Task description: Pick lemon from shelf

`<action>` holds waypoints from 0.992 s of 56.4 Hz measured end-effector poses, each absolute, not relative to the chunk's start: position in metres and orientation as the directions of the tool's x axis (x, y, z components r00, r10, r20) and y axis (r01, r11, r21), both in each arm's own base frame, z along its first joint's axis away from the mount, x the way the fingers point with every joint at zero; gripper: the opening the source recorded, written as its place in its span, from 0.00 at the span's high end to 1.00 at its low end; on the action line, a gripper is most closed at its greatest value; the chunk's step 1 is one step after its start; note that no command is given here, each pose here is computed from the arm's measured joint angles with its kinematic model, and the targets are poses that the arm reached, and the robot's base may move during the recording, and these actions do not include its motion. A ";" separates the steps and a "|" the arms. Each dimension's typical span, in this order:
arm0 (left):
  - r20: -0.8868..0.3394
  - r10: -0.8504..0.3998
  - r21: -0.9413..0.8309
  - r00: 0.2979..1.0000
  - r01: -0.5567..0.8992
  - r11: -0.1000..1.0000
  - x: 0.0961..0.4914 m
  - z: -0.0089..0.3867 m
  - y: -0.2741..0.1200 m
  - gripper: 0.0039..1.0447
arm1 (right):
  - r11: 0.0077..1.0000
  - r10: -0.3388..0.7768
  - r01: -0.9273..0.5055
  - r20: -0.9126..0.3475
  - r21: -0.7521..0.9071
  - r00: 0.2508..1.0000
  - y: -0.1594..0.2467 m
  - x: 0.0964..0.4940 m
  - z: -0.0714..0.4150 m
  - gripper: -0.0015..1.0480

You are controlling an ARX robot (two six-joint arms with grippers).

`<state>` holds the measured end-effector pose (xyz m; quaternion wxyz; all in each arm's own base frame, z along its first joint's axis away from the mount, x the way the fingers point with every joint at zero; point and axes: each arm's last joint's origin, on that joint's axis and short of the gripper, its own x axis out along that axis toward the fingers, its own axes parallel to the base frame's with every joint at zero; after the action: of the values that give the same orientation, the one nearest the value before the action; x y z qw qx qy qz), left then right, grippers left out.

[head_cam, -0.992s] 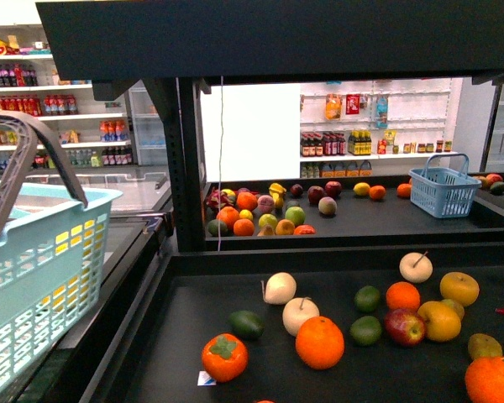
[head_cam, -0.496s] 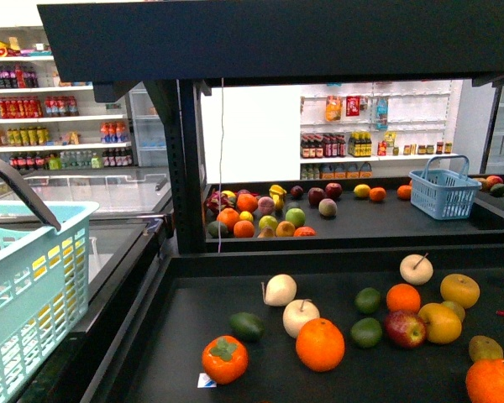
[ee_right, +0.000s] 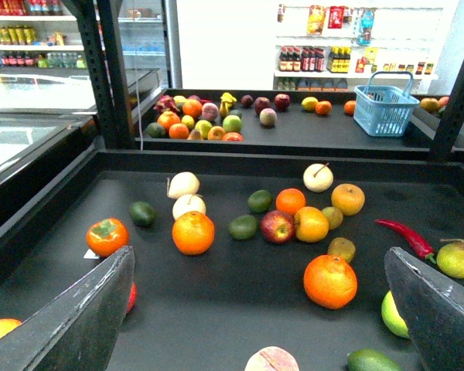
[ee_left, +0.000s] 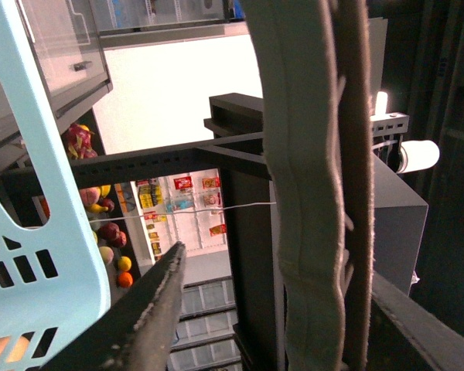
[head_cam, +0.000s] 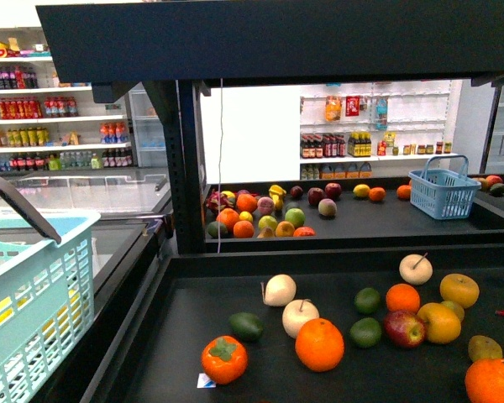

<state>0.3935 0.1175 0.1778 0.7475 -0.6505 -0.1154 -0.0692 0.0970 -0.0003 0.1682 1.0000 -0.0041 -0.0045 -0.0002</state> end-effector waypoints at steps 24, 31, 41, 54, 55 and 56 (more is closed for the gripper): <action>0.084 0.091 -0.978 0.992 0.064 0.200 0.382 0.220 0.125 0.08 | 1.000 0.000 0.000 0.009 -0.008 1.000 0.000 0.097 0.168 0.07; 0.042 0.095 -0.972 0.995 0.018 0.234 0.373 0.238 0.122 0.08 | 1.000 0.000 0.000 0.009 -0.008 1.000 0.000 0.097 0.168 0.07; -0.165 0.178 -0.874 0.970 -0.228 0.429 0.338 0.282 0.109 0.08 | 1.000 0.000 0.000 0.009 -0.008 1.000 0.000 0.097 0.168 0.07; -0.287 0.217 -0.521 0.933 -0.342 0.782 0.255 0.311 0.048 0.08 | 1.000 0.000 0.000 0.009 -0.008 1.000 0.000 0.097 0.168 0.07; -0.297 0.212 -0.493 0.931 -0.340 0.801 0.247 0.310 0.043 0.08 | 1.000 0.000 0.000 0.009 -0.008 1.000 0.000 0.097 0.168 0.07; -0.305 0.206 -0.469 0.930 -0.335 0.817 0.239 0.308 0.037 0.08 | 1.000 0.000 0.000 0.009 -0.008 1.000 0.000 0.097 0.168 0.07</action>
<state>0.2392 0.0371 0.3085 0.9455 -0.2662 0.1208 0.1431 0.0970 -0.0003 0.1682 1.0000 -0.0041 -0.0045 -0.0002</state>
